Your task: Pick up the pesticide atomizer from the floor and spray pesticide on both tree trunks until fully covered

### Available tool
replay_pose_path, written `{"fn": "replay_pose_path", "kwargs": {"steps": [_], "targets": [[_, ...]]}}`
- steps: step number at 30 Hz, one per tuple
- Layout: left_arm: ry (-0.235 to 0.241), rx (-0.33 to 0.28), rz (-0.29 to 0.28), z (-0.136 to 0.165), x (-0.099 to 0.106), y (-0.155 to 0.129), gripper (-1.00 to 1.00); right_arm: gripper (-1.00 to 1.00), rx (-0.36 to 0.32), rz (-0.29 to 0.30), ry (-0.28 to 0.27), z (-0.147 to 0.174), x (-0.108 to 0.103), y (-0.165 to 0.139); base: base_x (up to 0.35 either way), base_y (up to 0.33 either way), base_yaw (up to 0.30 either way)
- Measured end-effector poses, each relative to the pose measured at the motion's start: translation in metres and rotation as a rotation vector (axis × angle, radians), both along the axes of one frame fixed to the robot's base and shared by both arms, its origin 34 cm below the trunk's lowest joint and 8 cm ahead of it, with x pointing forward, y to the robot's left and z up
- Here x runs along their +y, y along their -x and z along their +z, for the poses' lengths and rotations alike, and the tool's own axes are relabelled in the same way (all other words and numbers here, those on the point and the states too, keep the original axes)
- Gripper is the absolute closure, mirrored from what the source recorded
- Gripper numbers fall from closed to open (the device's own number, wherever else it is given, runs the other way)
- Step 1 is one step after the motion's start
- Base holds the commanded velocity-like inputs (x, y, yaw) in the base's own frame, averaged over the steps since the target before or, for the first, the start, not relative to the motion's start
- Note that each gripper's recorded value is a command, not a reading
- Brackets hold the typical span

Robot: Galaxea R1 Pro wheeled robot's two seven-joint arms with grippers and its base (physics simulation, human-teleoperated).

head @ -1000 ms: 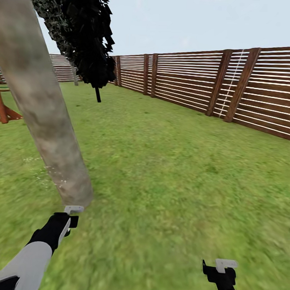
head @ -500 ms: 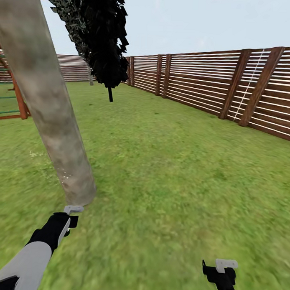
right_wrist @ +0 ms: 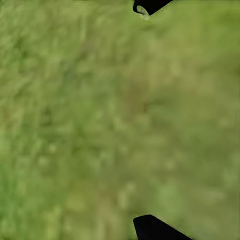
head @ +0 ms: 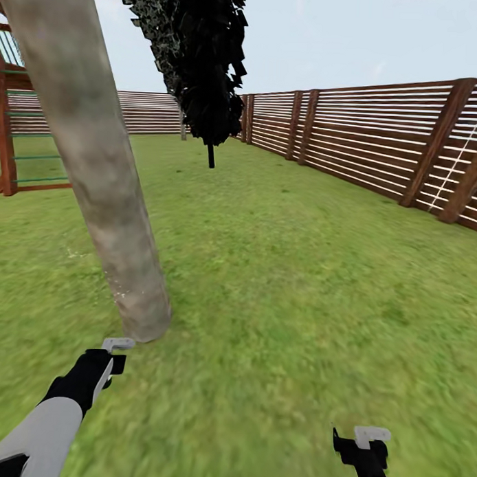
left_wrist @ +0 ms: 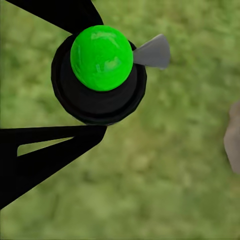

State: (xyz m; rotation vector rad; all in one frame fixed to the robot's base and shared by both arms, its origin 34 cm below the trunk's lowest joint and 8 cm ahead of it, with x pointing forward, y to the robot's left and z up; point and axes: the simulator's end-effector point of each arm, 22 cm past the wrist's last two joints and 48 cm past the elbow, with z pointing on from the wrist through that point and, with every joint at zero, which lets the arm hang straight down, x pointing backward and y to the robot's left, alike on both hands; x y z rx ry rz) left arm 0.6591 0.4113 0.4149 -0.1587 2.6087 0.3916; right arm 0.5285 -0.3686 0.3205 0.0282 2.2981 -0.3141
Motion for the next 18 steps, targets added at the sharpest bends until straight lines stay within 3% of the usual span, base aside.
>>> {"fn": "replay_pose_path", "kwargs": {"steps": [4, 13, 18], "targets": [[0.002, 0.000, 0.000, -0.0002, -0.0011, -0.0001, 1.00, -1.00, 0.000, 0.000, 0.000, 0.0000, 0.0000, 0.0000, 0.242, -0.183, 0.249], [0.006, 0.000, -0.001, -0.0010, -0.0039, -0.0002, 1.00, -1.00, 0.000, 0.000, 0.000, -0.0001, 0.0001, 0.0001, 0.232, -0.190, 0.015], [0.013, -0.001, -0.003, -0.0016, -0.0082, -0.0009, 1.00, -1.00, 0.000, 0.000, 0.000, -0.0001, 0.0001, 0.0001, 0.003, -0.267, 0.156]]}}
